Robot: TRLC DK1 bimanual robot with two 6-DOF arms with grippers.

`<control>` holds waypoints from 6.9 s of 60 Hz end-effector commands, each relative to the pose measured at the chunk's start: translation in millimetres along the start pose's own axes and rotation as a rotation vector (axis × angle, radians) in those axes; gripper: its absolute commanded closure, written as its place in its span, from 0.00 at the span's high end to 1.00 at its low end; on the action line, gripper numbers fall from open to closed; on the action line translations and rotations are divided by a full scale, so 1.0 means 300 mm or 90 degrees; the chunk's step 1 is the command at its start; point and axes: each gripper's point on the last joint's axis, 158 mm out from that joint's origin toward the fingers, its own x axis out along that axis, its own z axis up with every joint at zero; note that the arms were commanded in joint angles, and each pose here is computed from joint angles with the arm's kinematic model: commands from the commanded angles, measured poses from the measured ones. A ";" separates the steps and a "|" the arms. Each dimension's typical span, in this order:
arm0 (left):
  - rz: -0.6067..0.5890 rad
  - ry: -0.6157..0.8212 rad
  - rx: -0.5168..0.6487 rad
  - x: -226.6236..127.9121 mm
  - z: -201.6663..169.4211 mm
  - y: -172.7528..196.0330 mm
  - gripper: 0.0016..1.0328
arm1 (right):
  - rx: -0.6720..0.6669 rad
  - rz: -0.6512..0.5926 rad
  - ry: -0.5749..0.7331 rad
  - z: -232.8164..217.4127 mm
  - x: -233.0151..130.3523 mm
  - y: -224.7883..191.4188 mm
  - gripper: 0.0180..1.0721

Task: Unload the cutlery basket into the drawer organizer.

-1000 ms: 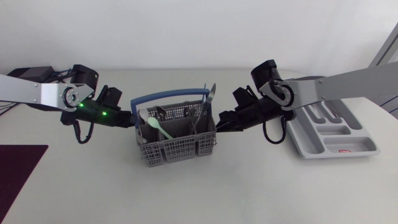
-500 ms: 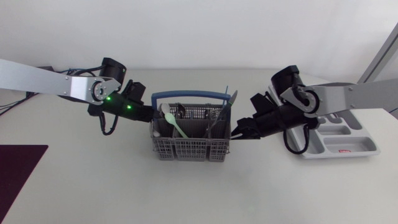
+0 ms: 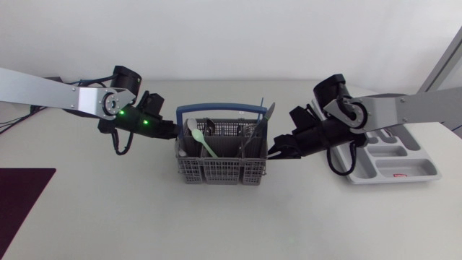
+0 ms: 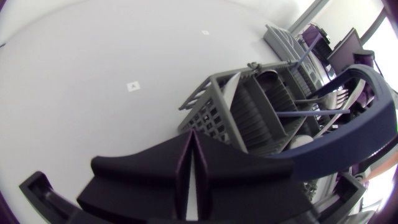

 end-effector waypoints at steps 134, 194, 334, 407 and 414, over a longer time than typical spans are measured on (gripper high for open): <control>0.035 -0.176 0.270 -0.544 -0.158 -0.323 0.21 | -0.277 -0.098 -0.132 -0.036 -0.329 0.479 0.24; 0.089 -0.190 0.339 -0.492 -0.209 -0.234 0.40 | -0.290 -0.024 0.019 0.023 0.137 0.747 0.43; -0.183 -0.232 0.432 -0.577 -0.092 -0.645 0.42 | -0.365 0.157 -0.004 -0.044 -0.347 0.993 0.06; -0.421 -0.067 0.572 -0.587 -0.514 -0.873 0.18 | -0.355 0.347 0.096 -0.283 -0.375 1.043 0.06; -0.421 -0.069 0.573 -0.586 -0.512 -0.873 0.08 | -0.356 0.347 0.095 -0.290 -0.377 1.040 0.06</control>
